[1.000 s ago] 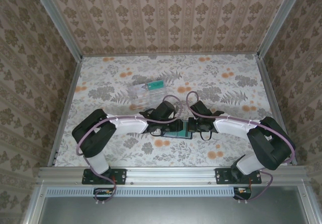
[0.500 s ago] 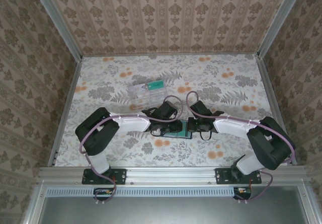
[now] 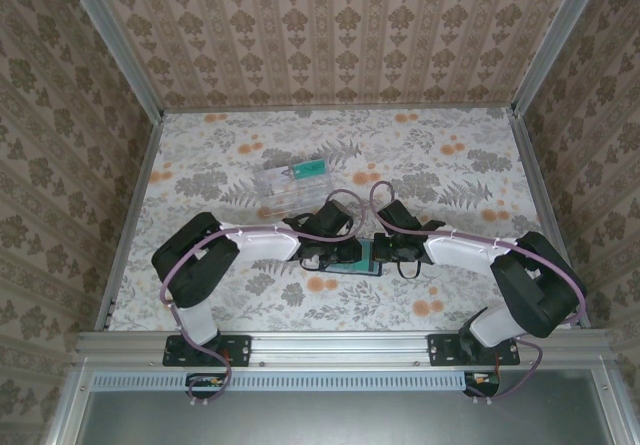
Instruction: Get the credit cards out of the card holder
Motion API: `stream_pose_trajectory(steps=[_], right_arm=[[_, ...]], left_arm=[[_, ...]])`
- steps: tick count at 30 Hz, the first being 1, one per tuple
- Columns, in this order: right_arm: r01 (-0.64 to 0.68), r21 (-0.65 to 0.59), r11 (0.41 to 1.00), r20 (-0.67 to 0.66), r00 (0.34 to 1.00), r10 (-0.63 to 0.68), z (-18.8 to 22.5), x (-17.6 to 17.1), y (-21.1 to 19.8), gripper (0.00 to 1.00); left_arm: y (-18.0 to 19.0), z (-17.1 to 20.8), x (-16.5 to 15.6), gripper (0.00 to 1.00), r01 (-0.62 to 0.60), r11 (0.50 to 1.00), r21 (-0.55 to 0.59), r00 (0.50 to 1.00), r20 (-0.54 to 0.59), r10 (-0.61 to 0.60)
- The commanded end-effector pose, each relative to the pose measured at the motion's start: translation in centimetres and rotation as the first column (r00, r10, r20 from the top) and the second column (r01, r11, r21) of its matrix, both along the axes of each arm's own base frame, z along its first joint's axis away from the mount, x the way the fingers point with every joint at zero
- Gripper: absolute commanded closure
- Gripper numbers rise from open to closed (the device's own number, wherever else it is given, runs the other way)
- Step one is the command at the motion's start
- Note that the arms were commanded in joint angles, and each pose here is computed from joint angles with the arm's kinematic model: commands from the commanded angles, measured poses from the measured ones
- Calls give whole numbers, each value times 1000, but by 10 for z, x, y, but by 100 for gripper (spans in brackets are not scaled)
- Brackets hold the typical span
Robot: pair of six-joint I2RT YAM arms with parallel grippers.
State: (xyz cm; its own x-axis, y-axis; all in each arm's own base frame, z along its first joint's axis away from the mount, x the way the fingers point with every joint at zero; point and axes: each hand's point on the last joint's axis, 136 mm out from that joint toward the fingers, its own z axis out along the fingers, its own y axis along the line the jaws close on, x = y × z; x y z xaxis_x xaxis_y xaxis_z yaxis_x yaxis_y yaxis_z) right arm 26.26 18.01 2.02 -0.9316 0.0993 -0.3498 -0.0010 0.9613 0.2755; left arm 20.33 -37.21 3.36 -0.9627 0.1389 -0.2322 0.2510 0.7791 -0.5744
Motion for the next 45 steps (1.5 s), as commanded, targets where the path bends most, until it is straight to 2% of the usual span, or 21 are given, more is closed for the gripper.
stream_pose_trajectory(steps=[1,6,8,12,17,25,29,35,42,45], right_arm=[[-21,3,1000,-30,999,21,-9,-9,5,95],[-24,-2,1000,-33,999,24,-10,-9,6,95],[-22,-9,1000,-35,999,22,-11,-9,5,95],[-16,-45,999,-15,1000,15,-3,-6,-2,94],[-5,-97,995,58,998,11,27,1,-13,89],[-31,-41,999,132,991,36,69,-4,2,80],[-68,-2,998,110,992,68,66,-12,27,79],[-104,-29,994,38,994,105,36,-16,49,79],[-54,-147,988,33,998,59,27,-17,22,77],[-23,-160,987,27,999,27,25,-17,6,77]], left_arm=[[3,-9,-5,82,-1,1000,3,999,-44,1],[7,-6,-3,88,-20,1000,-9,999,-42,20],[8,-4,-1,96,-25,1000,-10,999,-35,25],[16,0,1,93,-39,999,14,999,-17,40],[30,7,6,93,-54,998,36,998,14,53],[39,10,9,92,-72,997,26,997,33,71],[44,6,11,92,-88,996,26,996,28,87],[47,-1,10,92,-98,995,34,995,15,97],[53,-7,8,92,-108,993,50,994,7,107],[53,-8,8,92,-107,993,51,994,7,107]])
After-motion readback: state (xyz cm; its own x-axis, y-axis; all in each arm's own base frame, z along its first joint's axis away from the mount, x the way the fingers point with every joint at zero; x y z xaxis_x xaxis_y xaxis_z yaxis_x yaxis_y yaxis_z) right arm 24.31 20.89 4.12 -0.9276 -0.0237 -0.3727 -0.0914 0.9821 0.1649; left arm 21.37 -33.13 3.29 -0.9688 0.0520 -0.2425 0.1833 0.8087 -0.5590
